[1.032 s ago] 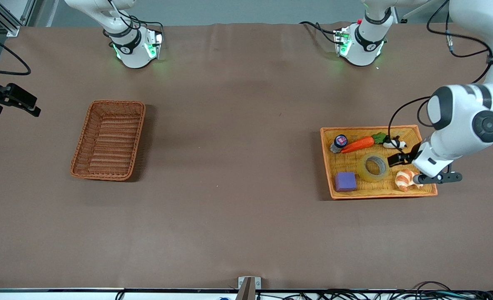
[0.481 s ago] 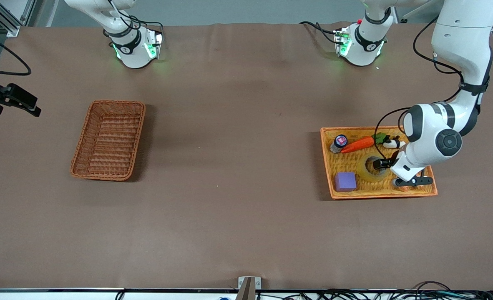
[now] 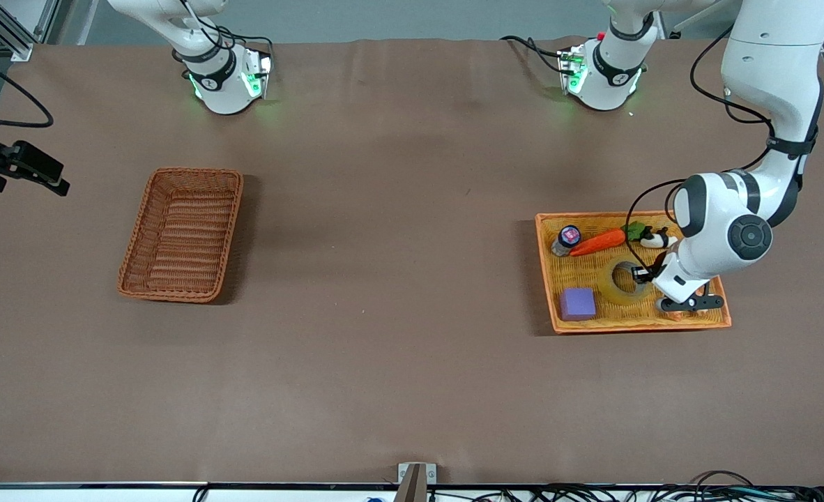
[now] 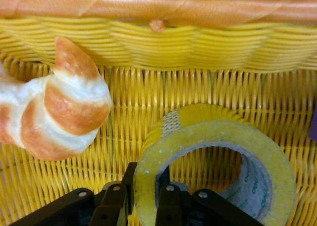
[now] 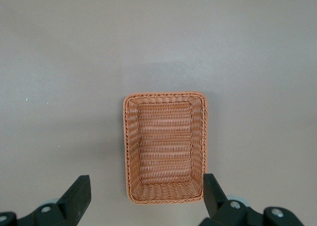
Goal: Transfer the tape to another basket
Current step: 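Grasp the tape roll rim with the left gripper and carry it toward the basket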
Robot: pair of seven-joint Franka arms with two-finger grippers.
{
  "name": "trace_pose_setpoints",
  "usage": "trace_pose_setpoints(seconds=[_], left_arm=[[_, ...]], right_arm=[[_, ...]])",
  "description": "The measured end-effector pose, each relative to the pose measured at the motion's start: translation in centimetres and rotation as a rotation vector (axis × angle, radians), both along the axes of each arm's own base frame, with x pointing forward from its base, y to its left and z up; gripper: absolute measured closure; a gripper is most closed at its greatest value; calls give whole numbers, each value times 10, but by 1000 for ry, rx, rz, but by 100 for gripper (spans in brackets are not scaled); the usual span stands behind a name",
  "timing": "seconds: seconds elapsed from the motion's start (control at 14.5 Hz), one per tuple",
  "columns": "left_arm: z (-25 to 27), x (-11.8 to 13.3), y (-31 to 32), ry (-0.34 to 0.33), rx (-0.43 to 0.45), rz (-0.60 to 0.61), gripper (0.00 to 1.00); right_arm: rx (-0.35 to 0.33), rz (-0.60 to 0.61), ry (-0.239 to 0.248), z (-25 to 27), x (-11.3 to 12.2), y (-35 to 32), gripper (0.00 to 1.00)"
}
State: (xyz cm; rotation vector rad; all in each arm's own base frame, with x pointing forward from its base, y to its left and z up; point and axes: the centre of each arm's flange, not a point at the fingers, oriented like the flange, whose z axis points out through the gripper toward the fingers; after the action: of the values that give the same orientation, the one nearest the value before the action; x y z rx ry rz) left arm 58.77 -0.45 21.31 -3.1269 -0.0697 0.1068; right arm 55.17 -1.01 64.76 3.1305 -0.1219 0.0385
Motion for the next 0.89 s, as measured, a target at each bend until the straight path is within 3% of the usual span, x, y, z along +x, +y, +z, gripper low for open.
trace_pose_setpoints(seconds=[0.21, 0.41, 0.69, 0.89], left_arm=[[36, 15, -6, -45, -3, -9, 79], [103, 33, -37, -5, -18, -57, 79], [183, 47, -123, -4, -57, -178, 79], [195, 35, -206, -23, -61, -254, 79]], right_arm=[[0, 0, 0, 0, 0, 0, 0], [0, 0, 0, 0, 0, 0, 0], [0, 0, 1, 0, 0, 0, 0], [0, 0, 1, 0, 0, 0, 0]])
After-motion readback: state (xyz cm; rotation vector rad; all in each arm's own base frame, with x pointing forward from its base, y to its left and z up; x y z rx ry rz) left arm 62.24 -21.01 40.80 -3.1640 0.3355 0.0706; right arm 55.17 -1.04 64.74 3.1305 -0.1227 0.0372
